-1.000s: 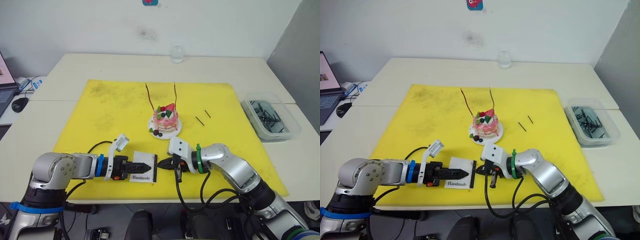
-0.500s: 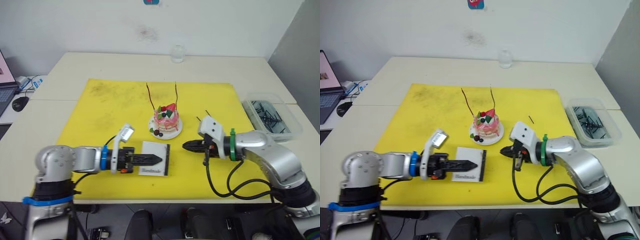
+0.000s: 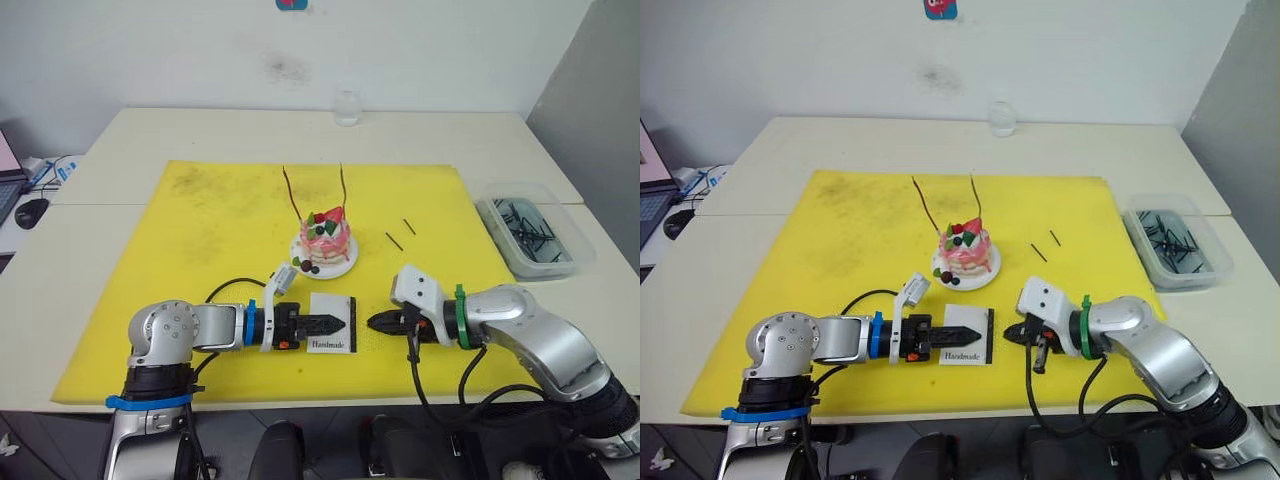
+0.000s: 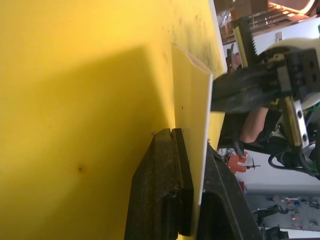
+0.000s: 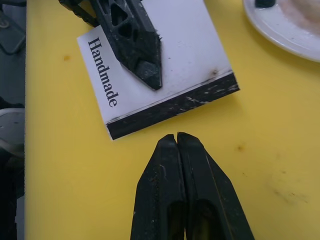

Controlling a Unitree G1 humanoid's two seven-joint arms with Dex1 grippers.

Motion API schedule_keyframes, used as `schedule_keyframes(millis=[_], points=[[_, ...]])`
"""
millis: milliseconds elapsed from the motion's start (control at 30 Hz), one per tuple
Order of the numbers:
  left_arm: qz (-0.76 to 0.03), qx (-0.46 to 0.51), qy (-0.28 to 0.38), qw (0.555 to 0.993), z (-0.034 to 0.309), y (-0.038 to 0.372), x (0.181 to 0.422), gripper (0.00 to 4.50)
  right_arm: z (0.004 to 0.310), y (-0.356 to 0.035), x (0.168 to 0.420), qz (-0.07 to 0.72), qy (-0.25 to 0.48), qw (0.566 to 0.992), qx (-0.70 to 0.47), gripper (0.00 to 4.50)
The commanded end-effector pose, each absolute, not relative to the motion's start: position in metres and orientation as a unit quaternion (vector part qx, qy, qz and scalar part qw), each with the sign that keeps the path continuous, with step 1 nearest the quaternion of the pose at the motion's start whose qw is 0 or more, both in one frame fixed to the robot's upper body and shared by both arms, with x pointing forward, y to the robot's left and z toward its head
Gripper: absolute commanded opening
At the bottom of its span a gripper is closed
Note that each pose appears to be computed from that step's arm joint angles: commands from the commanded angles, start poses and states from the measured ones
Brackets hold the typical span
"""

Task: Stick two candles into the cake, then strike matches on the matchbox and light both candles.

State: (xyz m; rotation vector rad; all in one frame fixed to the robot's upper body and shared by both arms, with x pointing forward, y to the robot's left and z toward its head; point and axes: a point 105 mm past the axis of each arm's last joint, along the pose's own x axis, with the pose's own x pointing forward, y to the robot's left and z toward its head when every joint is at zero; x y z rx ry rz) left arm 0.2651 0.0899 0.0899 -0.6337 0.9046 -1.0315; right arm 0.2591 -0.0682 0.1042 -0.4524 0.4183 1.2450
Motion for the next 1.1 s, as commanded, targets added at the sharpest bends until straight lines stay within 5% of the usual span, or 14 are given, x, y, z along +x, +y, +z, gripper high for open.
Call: schedule_keyframes(millis=[33, 267, 1100], points=[[-0.454, -0.294, 0.416, 0.731, 0.084, 0.092, 0.267, 0.02, 0.111, -0.065, 0.265, 0.572, 0.171, 0.77, -0.222, 0.0], [-0.449, -0.297, 0.42, 0.731, 0.083, 0.095, 0.267, 1.99, 0.108, -0.063, 0.272, 0.571, 0.17, 0.77, -0.23, 0.0], [-0.441, -0.306, 0.419, 0.732, 0.083, 0.096, 0.271, 1.99, 0.107, -0.047, 0.276, 0.584, 0.166, 0.762, -0.225, 0.0]])
